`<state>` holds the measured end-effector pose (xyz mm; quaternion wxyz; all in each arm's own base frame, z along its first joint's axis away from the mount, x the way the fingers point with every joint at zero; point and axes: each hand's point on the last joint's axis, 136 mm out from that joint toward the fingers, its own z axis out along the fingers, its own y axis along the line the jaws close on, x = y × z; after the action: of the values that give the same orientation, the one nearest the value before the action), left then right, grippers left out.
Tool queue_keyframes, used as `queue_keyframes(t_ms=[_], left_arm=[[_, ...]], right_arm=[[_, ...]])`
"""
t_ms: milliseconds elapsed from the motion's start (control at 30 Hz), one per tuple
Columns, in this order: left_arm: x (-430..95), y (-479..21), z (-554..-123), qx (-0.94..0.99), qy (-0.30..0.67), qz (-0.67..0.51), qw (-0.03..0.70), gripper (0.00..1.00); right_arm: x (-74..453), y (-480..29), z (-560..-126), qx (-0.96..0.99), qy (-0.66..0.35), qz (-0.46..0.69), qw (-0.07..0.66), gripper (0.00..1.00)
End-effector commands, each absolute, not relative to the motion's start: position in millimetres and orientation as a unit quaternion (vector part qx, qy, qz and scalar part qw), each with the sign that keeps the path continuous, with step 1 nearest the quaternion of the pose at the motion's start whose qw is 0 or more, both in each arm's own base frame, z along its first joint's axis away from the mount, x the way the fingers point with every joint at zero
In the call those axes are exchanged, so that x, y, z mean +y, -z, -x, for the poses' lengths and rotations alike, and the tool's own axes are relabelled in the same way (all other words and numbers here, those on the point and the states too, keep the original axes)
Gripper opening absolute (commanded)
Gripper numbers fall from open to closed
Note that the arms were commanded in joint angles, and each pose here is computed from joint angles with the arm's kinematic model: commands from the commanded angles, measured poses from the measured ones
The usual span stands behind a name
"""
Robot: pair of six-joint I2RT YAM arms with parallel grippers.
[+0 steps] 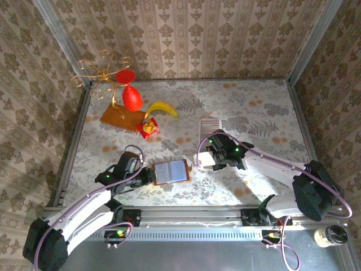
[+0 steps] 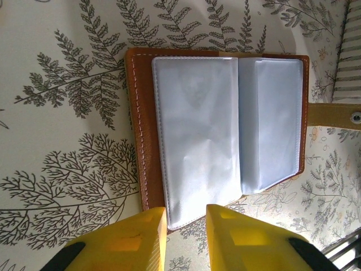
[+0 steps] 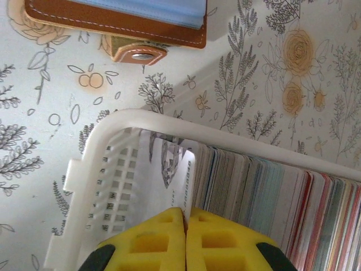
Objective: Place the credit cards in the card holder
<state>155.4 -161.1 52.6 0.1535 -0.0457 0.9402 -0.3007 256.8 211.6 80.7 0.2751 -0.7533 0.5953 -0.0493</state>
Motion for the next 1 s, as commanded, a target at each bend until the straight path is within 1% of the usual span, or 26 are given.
queue_keyframes(t_ms=[0, 100, 200, 300, 400, 500, 533, 600, 700, 800, 867, 933, 967], left_arm=[[-162.3, -53.3, -156.7, 0.938, 0.308, 0.050, 0.154, 0.25], [-162.4, -53.8, -157.1, 0.938, 0.307, 0.048, 0.154, 0.25], [-163.2, -54.9, -158.4, 0.938, 0.306, 0.045, 0.154, 0.26], [-162.5, -54.9, -159.3, 0.940, 0.300, 0.045, 0.152, 0.28], [-162.9, -55.5, -160.9, 0.941, 0.299, 0.044, 0.154, 0.33], [-162.5, -57.8, -163.2, 0.941, 0.296, 0.043, 0.157, 0.41], [-161.5, -58.4, -163.6, 0.943, 0.291, 0.042, 0.157, 0.43], [-159.5, -59.2, -164.5, 0.945, 0.283, 0.040, 0.159, 0.48], [-158.9, -58.3, -165.3, 0.948, 0.276, 0.037, 0.156, 0.53], [-160.9, -55.1, -164.3, 0.951, 0.272, 0.033, 0.144, 0.56], [-163.2, -54.4, -164.5, 0.953, 0.268, 0.023, 0.140, 0.58], [-165.2, -53.3, -165.3, 0.956, 0.259, 0.014, 0.136, 0.59], [-166.6, -53.1, -166.4, 0.957, 0.256, 0.011, 0.135, 0.59]], right_arm=[[207.3, -92.3, -263.7, 0.605, 0.067, 0.737, 0.294, 0.05], [210.4, -102.7, -255.4, 0.615, 0.039, 0.729, 0.299, 0.03], [213.3, -114.6, -242.2, 0.631, 0.002, 0.714, 0.304, 0.03], [216.2, -130.0, -225.9, 0.660, -0.047, 0.684, 0.306, 0.00], [217.8, -148.3, -209.3, 0.689, -0.099, 0.643, 0.319, 0.00], [221.2, -168.9, -203.6, 0.726, -0.143, 0.576, 0.347, 0.00], [225.6, -181.5, -206.2, 0.734, -0.163, 0.546, 0.370, 0.00], [228.4, -201.0, -215.8, 0.776, -0.202, 0.446, 0.397, 0.00], [234.9, -218.6, -225.7, 0.822, -0.279, 0.299, 0.396, 0.00], [246.9, -218.2, -231.2, 0.855, -0.356, 0.163, 0.340, 0.00], [254.1, -207.1, -236.5, 0.872, -0.386, 0.074, 0.293, 0.00], [261.8, -191.4, -240.8, 0.880, -0.394, 0.015, 0.264, 0.00], [270.1, -184.3, -241.4, 0.880, -0.399, 0.004, 0.256, 0.00]])
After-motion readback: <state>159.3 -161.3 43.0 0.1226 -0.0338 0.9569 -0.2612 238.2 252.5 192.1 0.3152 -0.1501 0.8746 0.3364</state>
